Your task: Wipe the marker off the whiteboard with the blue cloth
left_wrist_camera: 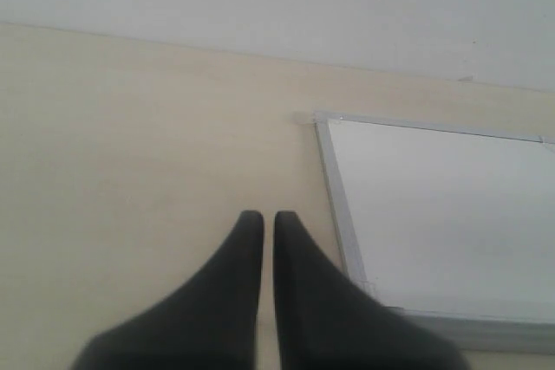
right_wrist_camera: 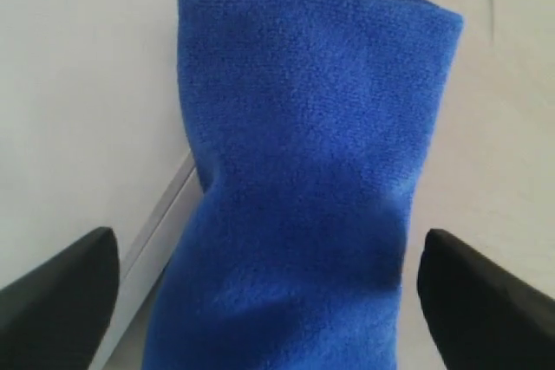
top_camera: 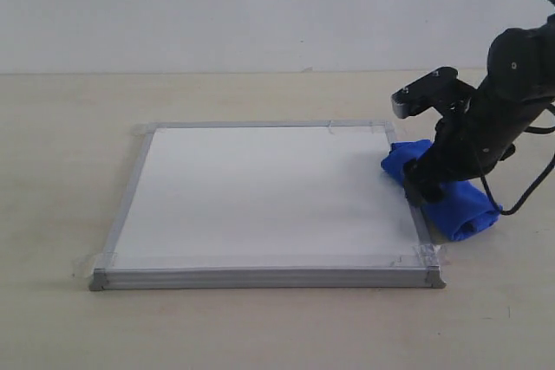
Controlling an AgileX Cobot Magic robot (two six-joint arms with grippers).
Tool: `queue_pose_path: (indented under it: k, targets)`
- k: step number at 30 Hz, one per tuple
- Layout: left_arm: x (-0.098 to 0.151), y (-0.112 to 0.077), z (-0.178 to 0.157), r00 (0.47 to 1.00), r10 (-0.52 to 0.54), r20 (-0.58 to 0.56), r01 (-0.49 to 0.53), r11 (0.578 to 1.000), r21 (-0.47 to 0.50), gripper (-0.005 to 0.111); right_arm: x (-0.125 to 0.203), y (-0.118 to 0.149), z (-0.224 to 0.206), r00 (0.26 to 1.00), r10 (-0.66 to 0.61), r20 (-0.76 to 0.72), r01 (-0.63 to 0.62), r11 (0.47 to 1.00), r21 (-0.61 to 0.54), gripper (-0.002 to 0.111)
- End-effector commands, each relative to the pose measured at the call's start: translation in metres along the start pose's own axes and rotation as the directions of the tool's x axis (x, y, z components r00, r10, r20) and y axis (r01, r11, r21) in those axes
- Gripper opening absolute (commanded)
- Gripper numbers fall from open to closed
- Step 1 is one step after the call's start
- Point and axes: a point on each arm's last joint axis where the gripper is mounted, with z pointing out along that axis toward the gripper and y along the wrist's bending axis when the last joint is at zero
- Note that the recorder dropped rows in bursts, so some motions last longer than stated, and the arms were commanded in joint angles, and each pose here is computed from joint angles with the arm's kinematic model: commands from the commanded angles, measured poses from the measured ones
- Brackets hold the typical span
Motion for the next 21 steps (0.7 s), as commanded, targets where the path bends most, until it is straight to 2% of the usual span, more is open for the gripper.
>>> queue_pose_path:
  k: [1, 11, 15, 21]
  targets:
    - [0.0004, 0.0001, 0.0000, 1.000, -0.013, 0.004, 0.013, 1.000, -0.001, 0.004, 0.0014, -0.0024, 0.0077, 1.000, -0.001, 0.002, 0.001, 1.000, 0.006, 0.077]
    - [0.0004, 0.0001, 0.0000, 1.000, -0.013, 0.004, 0.013, 1.000, -0.001, 0.004, 0.0014, -0.0024, 0.0085, 1.000, 0.016, 0.003, -0.016, 1.000, 0.006, 0.021]
    - [0.0004, 0.0001, 0.0000, 1.000, -0.013, 0.004, 0.013, 1.000, -0.001, 0.004, 0.0008, -0.0026, 0.0078, 0.995, 0.102, 0.010, -0.102, 0.995, 0.008, 0.001]
    - [0.0004, 0.0001, 0.0000, 1.000, -0.013, 0.004, 0.013, 1.000, -0.001, 0.004, -0.0016, -0.0035, 0.0078, 0.958, 0.283, 0.039, -0.283, 0.959, 0.008, 0.000]
